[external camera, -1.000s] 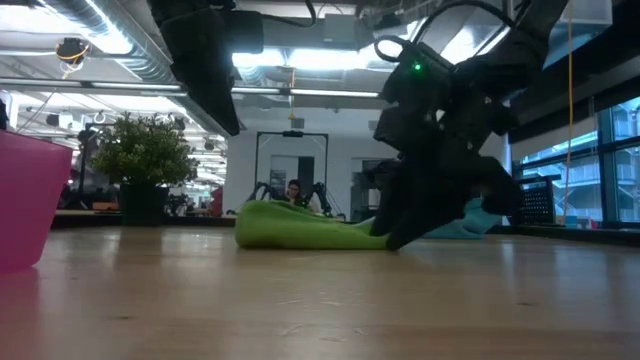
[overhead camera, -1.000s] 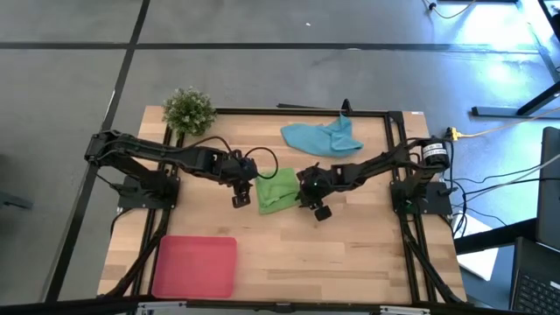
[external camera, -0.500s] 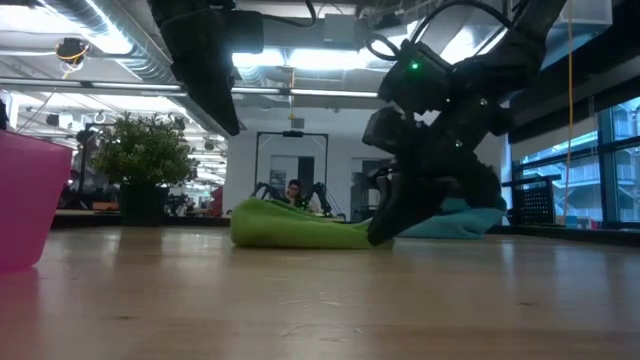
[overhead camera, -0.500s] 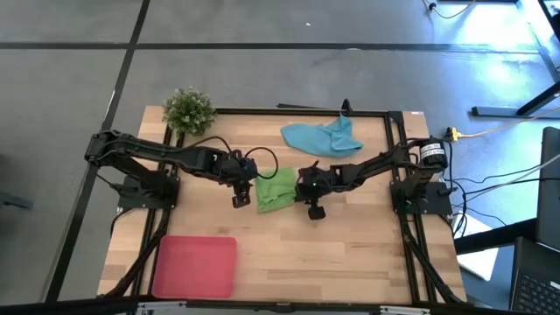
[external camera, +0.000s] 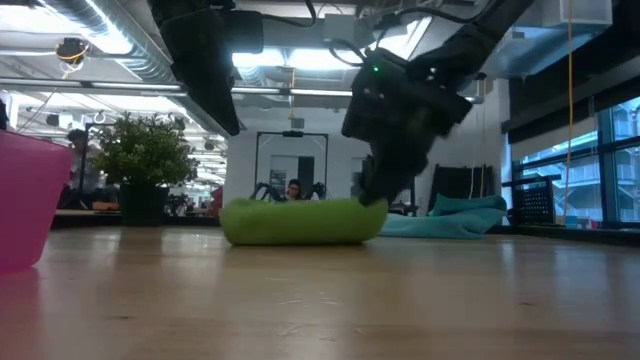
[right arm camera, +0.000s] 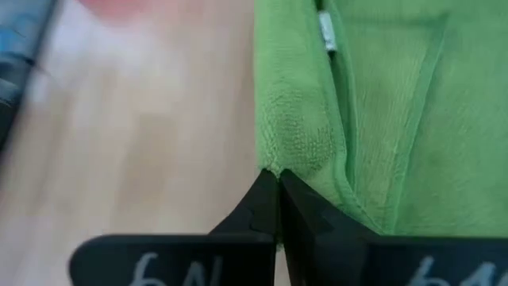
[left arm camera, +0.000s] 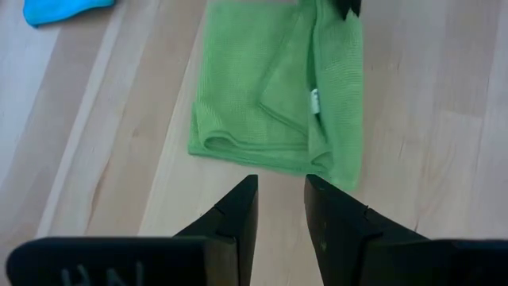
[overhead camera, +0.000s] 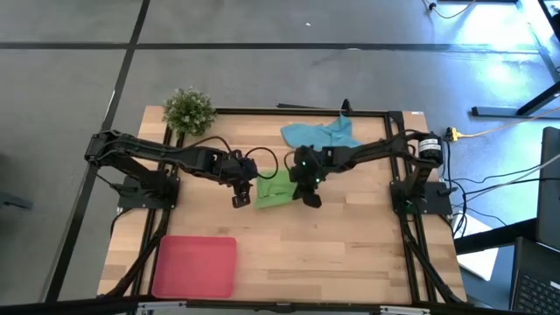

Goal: Roll microfiber towels into tight, uniform cylinder then place into a basket
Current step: Roll the microfiber green towel

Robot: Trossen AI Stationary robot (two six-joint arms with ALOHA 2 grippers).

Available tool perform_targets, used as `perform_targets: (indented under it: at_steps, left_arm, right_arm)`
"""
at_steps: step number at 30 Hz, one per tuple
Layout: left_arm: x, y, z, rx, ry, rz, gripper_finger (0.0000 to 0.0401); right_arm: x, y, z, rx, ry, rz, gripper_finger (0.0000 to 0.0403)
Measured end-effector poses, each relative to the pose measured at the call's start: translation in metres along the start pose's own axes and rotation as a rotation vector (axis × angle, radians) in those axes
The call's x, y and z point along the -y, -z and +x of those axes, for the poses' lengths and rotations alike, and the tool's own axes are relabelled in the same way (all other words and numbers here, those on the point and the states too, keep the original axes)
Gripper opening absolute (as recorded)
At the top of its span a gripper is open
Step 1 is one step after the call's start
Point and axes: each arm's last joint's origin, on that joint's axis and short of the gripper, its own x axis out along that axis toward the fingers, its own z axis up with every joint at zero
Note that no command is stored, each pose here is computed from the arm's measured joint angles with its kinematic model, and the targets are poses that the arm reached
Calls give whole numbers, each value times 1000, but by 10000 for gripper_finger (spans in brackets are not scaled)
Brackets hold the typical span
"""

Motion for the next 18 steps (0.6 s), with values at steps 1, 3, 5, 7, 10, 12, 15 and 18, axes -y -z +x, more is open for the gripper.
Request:
perform_targets:
  at_steps: [1, 3, 5, 7, 10, 12, 15, 18]
  left_arm:
    - [0, 0, 0, 0, 0, 2, 96]
    - [0, 0, 0, 0, 0, 2, 96]
    - [0, 0, 0, 0, 0, 2, 96]
    - [0, 0, 0, 0, 0, 4, 96]
    - [0, 0, 0, 0, 0, 4, 96]
    - [0, 0, 0, 0, 0, 4, 96]
    - [0, 0, 0, 0, 0, 4, 96]
    - [0, 0, 0, 0, 0, 4, 96]
  right_arm:
    - [2, -4, -4, 11, -29, 24, 4]
    - [7, -7, -10, 22, -96, 92, 4]
    - [14, -8, -16, 32, -143, 179, 4]
    - [19, -8, -20, 35, -162, 274, 4]
    - [28, -4, -25, 33, -191, 403, 4]
    - [33, -2, -25, 25, -214, 472, 4]
    - [43, 3, -19, 2, -248, 565, 4]
    - [53, 12, -9, -34, -277, 637, 4]
